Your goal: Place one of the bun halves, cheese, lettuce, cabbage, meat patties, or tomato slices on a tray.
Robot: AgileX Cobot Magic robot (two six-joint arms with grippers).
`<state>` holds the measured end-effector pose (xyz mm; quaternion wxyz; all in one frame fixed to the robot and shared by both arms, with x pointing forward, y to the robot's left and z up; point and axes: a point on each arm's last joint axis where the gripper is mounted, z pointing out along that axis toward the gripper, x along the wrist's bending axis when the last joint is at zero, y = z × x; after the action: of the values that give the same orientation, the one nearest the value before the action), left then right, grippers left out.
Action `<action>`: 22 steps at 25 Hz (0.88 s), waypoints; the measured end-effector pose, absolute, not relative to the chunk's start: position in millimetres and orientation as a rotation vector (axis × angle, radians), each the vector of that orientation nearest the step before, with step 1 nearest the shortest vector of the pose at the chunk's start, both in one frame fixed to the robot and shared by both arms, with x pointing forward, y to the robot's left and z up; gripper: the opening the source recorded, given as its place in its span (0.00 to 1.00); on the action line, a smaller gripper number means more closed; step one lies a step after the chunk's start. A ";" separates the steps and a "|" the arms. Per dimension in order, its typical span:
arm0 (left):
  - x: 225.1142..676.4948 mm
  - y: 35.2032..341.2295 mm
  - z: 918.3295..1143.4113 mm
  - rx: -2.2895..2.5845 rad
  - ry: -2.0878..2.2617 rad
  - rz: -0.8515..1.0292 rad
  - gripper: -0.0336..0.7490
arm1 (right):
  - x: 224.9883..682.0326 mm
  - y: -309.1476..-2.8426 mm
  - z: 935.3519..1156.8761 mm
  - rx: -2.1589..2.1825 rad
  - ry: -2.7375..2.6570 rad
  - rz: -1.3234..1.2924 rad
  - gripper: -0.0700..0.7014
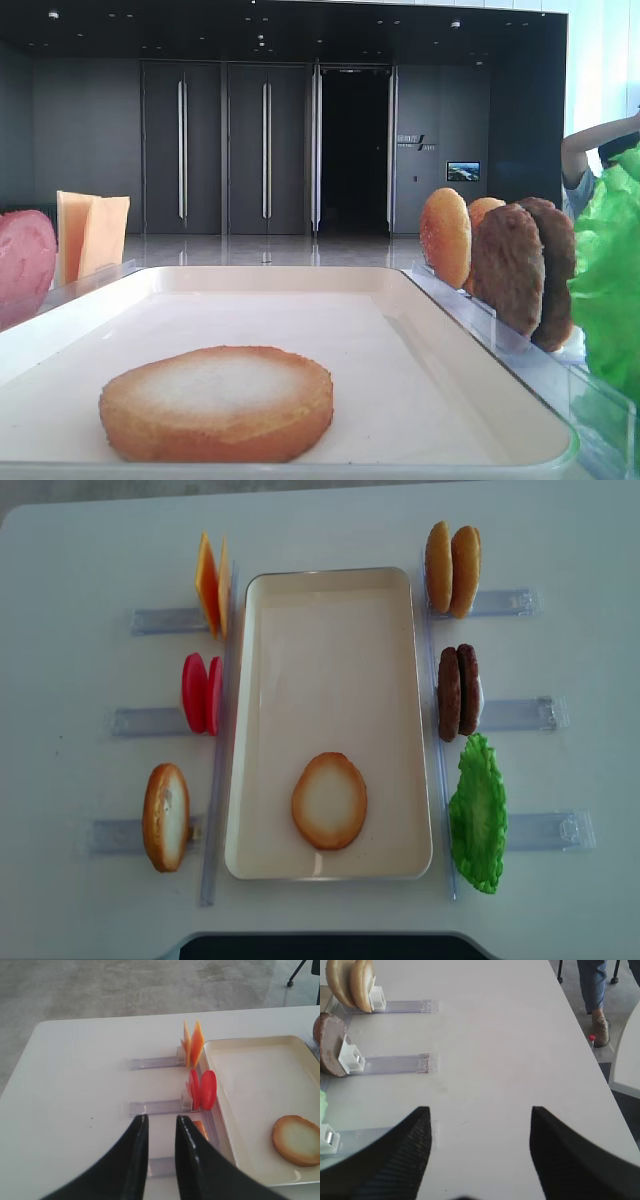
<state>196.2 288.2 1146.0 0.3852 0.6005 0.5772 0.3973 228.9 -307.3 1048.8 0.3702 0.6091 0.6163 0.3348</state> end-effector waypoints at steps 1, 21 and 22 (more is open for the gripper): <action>193.5 287.3 1140.3 1.526 1.463 1.009 0.22 | 228.9 -307.3 1048.8 1.563 1.581 0.859 0.63; 213.9 298.1 1052.1 1.630 1.674 0.946 0.22 | 228.9 -307.3 1048.8 1.563 1.581 0.859 0.63; 216.6 298.4 1046.1 1.645 1.689 0.928 0.22 | 228.9 -307.3 1048.8 1.563 1.581 0.859 0.63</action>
<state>216.6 298.4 1046.1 0.2992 0.6194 0.6361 0.3495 228.9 -307.3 1048.8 0.3702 0.6091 0.6163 0.3348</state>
